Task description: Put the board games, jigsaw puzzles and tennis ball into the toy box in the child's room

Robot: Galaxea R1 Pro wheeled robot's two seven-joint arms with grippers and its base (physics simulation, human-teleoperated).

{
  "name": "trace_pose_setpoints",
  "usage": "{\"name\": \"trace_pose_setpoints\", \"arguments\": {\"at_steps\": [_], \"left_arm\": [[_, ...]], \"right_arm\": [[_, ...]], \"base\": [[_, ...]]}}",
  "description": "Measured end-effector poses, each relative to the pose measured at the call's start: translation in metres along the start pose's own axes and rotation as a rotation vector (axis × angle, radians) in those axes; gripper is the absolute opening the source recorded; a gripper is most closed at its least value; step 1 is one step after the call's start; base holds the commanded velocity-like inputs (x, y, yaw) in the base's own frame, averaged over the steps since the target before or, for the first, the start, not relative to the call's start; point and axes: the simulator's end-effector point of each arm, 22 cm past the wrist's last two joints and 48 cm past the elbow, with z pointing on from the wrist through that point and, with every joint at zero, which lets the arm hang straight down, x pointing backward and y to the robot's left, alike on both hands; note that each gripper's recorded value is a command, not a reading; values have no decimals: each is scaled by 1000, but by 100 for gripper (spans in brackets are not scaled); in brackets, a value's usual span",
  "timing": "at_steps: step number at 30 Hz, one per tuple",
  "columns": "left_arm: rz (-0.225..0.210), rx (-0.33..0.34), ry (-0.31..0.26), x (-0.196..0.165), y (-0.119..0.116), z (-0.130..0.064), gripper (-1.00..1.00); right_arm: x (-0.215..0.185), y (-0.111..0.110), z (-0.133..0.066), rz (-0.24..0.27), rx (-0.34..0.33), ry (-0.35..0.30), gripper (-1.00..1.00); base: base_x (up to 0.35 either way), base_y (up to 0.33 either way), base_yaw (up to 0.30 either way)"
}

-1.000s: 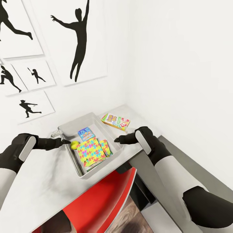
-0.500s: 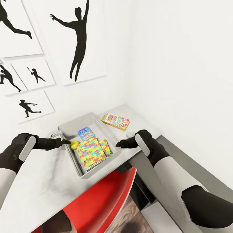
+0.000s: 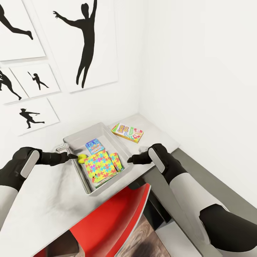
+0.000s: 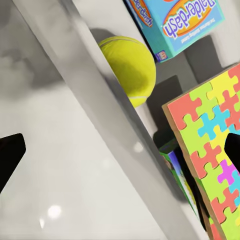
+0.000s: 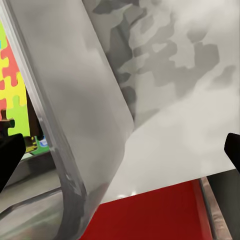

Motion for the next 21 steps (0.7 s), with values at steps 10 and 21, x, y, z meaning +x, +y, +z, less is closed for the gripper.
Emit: {"name": "trace_pose_setpoints", "arguments": {"at_steps": [10, 21], "left_arm": [[0, -1, 1, 0, 0, 0, 100], [-1, 0, 0, 0, 0, 0, 100]], "right_arm": [[0, 0, 1, 1, -2, 1, 100], [0, -1, 0, 2, -1, 0, 100]], "base": [[0, 0, 0], [0, 0, 0]]}}
